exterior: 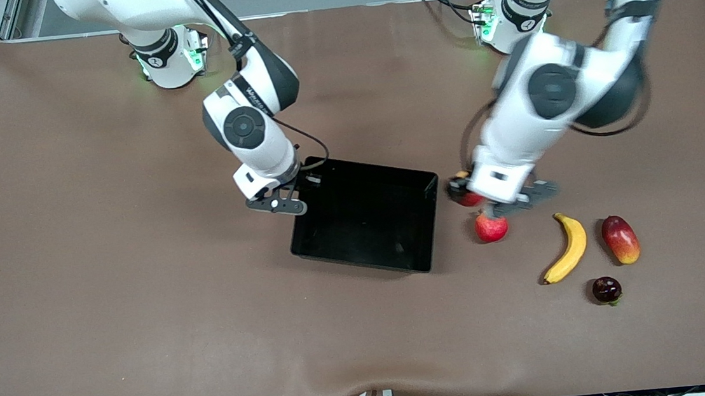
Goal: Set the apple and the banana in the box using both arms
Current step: 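Carry the apple over the tray while the right gripper releases the tray, then drop the apple into the tray while the right gripper returns to rest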
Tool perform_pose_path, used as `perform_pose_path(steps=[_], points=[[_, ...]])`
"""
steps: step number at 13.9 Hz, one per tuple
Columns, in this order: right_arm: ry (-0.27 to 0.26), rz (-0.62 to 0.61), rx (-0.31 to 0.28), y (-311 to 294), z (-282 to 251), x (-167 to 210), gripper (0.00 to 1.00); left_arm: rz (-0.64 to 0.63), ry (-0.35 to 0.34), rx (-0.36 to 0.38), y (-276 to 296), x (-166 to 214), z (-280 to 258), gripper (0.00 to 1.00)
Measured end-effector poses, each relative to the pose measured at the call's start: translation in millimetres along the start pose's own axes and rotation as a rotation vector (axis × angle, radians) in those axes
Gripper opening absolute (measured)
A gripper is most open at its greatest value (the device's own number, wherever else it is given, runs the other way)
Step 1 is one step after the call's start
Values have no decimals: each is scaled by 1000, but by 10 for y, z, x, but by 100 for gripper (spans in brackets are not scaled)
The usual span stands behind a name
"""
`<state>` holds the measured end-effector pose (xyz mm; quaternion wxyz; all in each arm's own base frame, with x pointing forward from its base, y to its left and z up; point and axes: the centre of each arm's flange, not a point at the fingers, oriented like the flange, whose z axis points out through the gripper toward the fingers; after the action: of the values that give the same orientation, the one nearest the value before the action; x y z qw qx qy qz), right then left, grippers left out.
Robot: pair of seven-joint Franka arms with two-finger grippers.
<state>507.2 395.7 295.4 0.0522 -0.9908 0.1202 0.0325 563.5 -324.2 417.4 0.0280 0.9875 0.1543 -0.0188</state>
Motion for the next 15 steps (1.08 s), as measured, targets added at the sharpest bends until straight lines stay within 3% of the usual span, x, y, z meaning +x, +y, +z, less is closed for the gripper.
perform_pose_path(steps=[3,6,10,12,15], points=[[7,12,14,-64,124,-30,8,15,-32,77,536,-587,596,71],[25,20,29,-73,32,46,35,9,-23,123,741,-792,1158,71],[69,55,64,32,-343,286,76,2,-1,89,771,-665,1530,71],[67,56,54,281,-653,483,96,8,21,77,760,-590,1633,71],[38,-27,21,990,-1188,893,100,12,38,70,732,-507,1842,71]])
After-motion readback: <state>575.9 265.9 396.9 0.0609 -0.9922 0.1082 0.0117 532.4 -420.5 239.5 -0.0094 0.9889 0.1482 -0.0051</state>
